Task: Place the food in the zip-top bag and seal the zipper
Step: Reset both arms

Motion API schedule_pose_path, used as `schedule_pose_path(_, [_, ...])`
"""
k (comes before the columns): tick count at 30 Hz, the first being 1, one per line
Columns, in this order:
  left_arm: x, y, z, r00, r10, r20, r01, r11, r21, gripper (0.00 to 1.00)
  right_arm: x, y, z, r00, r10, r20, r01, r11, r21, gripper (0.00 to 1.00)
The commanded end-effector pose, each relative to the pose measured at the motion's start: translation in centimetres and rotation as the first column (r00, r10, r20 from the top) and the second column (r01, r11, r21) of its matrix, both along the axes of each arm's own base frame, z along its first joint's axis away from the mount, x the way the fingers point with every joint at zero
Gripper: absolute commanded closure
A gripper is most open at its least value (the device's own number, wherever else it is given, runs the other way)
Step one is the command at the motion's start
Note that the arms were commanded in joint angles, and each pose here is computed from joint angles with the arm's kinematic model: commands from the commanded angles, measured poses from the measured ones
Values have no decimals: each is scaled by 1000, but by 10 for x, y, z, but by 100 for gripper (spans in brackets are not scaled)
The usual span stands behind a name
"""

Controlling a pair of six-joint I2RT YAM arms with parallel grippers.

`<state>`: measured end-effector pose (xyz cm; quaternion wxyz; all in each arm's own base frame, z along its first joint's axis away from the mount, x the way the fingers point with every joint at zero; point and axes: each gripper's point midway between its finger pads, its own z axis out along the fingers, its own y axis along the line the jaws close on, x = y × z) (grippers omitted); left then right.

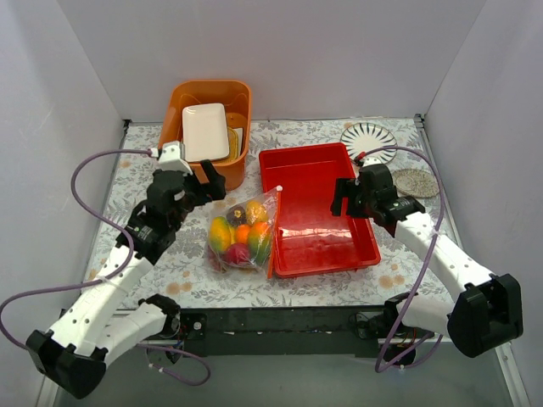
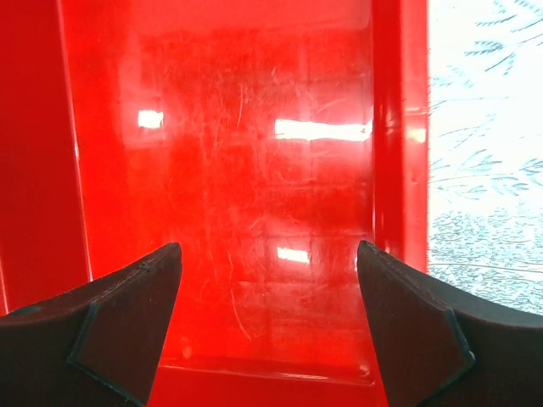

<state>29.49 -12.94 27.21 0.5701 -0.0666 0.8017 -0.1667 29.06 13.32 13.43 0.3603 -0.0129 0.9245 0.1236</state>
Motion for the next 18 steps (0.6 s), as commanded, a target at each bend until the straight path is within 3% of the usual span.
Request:
schedule_pose_path(1, [21,45,14,998,68,6,-68,998,1,2,3,-18,16,998,-28,62,31,998,-47,11])
schedule_pose_path(5, [25,89,-16,991,120,-61,-124,991,-56,2,1,-34,27,995,-37,96,47,994,-97,10])
schedule_pose_path(6, [26,118,-24,973,217,-85,-223,972,-77,2,3,-40,29,993,-51,105,62,992,-106,8])
schedule_pose_path(9, [21,153,-52,936,325,-135,-339,936,-98,2,4,-70,28,985,-141,96,155,975,-160,4])
schedule_pose_path(16, [13,149,-68,935,317,-159,-340,929,-148,2,8,-131,24,952,-293,85,303,940,-157,2])
schedule_pose_path(18, [8,144,-61,948,299,-112,-314,935,-163,2,7,-147,25,925,-364,107,377,916,-140,2])
